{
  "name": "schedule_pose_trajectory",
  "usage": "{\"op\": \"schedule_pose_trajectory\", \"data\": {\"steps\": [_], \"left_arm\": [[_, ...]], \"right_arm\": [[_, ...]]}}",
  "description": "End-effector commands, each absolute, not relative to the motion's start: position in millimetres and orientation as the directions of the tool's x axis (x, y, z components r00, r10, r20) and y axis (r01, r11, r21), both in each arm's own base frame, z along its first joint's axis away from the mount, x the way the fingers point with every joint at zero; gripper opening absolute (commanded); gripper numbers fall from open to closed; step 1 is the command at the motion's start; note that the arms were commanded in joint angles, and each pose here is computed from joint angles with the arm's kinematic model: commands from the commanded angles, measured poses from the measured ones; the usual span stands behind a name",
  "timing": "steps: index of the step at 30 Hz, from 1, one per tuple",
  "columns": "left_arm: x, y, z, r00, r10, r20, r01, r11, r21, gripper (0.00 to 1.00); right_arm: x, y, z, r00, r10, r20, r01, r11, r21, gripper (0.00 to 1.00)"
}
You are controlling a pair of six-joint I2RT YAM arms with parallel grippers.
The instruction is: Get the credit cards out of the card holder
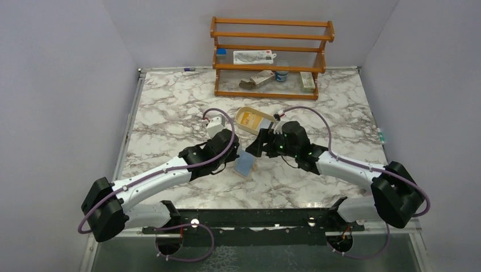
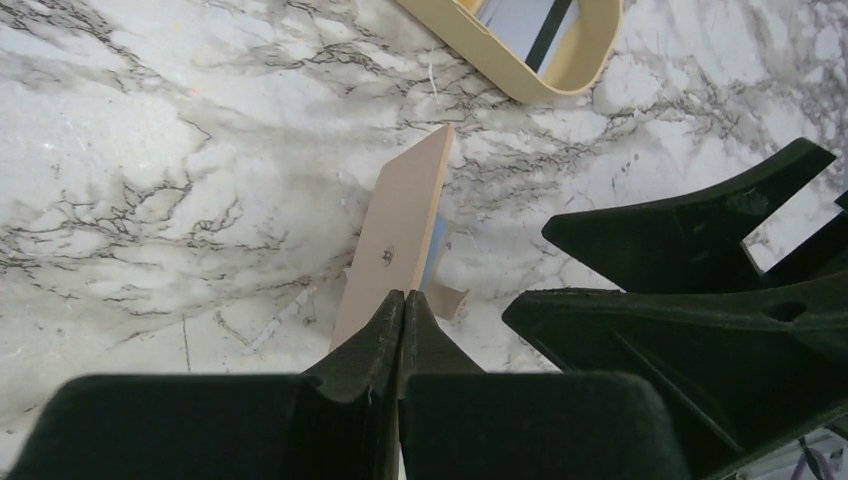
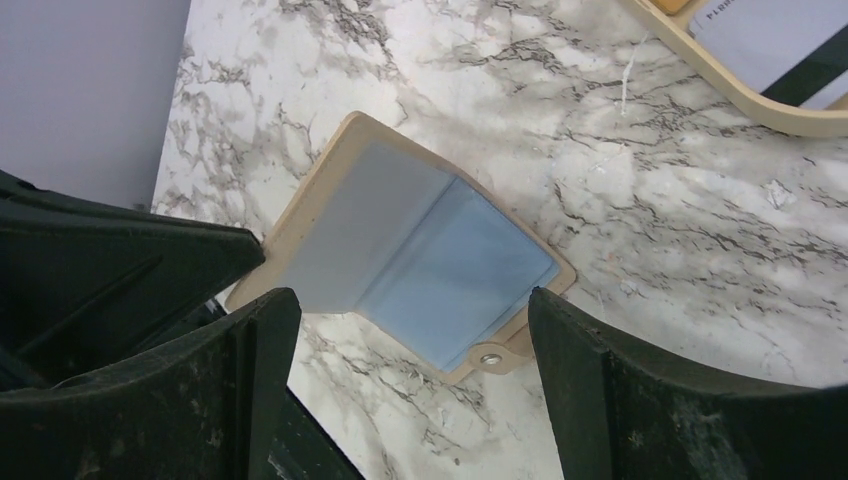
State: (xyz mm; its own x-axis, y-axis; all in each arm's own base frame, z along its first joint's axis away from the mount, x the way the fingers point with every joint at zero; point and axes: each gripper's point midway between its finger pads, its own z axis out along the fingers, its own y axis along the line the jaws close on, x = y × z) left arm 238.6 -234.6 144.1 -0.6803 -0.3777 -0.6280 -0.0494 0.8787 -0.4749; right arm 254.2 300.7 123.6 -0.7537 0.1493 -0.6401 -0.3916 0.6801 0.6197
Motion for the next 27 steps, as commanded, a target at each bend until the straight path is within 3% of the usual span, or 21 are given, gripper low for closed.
{"op": "schedule_pose_trajectory", "data": {"steps": [1, 13, 20, 27], "left_arm": [[238.7, -230.4, 137.9, -0.648, -0.351, -0.676, -0.094, 0.918, -0.385, 0.00], [240.9, -225.0, 138.7, -0.640, -0.350, -0.684, -0.125, 0.926, -0.357, 0.00], [233.1, -252.1, 138.0, -0.661, -0.314, -0.681, -0.084, 0.934, -0.348, 0.00], [218.6, -270.8, 112.6, -0.680, -0.249, -0.689, -0.067, 0.958, -0.280, 0.00]], "right_arm": [[258.9, 281.4, 126.8, -0.724, 0.182, -0.665, -0.358, 0.725, 0.588, 0.90], [267.2, 251.2, 130.3, -0.702, 0.244, -0.669, -0.275, 0.774, 0.571, 0.91], [266.4, 238.8, 124.7, -0.700, 0.280, -0.657, -0.217, 0.794, 0.568, 0.91], [261.6, 197.0, 115.5, -0.666, 0.372, -0.647, -0.066, 0.834, 0.547, 0.92]]}}
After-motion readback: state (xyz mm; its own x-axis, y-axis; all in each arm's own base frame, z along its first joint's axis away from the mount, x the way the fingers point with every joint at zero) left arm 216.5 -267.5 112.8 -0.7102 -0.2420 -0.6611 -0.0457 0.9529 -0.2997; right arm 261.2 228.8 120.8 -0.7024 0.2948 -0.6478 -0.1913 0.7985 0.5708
